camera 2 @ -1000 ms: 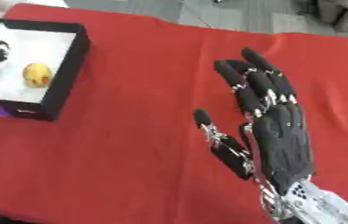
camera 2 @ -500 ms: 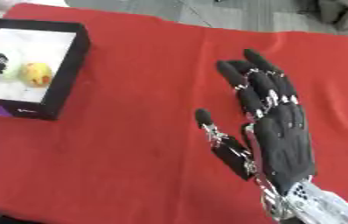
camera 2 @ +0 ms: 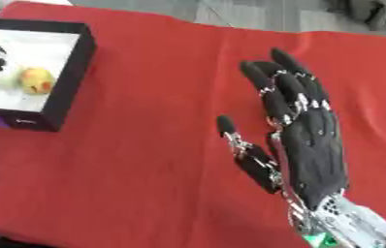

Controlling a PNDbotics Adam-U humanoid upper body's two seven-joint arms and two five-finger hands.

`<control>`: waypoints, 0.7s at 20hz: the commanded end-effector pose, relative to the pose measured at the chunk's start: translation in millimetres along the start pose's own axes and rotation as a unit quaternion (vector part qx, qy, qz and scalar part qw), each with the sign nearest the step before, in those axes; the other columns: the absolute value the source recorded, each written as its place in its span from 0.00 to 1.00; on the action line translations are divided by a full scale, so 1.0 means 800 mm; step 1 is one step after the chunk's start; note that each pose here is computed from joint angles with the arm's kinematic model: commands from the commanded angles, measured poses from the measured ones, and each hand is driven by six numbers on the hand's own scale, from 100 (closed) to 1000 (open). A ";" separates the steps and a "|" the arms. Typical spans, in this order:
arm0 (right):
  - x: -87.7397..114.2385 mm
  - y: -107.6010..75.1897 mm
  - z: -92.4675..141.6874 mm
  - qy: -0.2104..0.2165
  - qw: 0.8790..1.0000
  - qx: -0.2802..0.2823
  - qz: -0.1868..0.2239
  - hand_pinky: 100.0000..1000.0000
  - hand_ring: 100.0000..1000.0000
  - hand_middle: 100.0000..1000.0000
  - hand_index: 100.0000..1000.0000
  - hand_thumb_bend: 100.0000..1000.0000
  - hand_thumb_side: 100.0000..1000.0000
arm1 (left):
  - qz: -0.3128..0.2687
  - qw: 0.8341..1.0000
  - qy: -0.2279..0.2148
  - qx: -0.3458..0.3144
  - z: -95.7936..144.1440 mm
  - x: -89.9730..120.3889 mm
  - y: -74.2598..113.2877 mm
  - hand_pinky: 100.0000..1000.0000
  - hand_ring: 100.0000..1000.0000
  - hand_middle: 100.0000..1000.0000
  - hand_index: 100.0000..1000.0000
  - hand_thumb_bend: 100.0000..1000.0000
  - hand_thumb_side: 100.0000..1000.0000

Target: Pick up the objects with one hand, pass them to the other hand, and then place them into the box on the other side of the table.

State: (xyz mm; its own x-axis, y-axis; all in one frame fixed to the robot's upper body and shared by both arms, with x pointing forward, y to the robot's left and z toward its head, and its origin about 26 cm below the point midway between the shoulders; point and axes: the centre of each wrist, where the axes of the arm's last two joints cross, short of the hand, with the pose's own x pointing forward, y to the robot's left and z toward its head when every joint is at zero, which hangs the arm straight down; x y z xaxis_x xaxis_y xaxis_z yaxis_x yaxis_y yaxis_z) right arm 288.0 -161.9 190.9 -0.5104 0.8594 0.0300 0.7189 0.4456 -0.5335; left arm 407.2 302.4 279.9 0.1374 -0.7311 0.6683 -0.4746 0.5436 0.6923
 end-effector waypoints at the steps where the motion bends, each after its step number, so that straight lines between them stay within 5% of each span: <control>1: -0.015 -0.015 -0.010 0.052 0.998 0.022 0.000 0.73 0.86 0.65 0.81 0.43 0.04 | 0.020 0.997 -0.073 0.020 0.024 0.029 0.042 0.76 0.71 0.69 0.85 0.00 0.60; 8: -0.052 -0.038 -0.026 0.177 0.976 0.118 -0.050 0.71 0.88 0.63 0.79 0.41 0.05 | 0.114 0.969 -0.221 -0.009 0.101 0.059 0.083 0.76 0.74 0.75 0.87 0.00 0.74; 14: -0.085 -0.061 -0.028 0.226 0.946 0.215 -0.084 0.74 0.91 0.71 0.81 0.37 0.07 | 0.179 0.943 -0.275 -0.051 0.122 0.058 0.080 0.75 0.73 0.73 0.85 0.00 0.74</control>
State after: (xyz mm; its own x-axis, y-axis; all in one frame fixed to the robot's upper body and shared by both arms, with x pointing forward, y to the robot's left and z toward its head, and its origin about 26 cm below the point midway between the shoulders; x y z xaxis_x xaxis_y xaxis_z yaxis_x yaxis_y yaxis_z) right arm 301.1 -227.7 220.3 -0.2720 0.8453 0.4598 0.3507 0.5320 -0.7707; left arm 304.6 261.6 319.2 -0.4546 -0.5989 0.6593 -0.3144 0.8004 0.5104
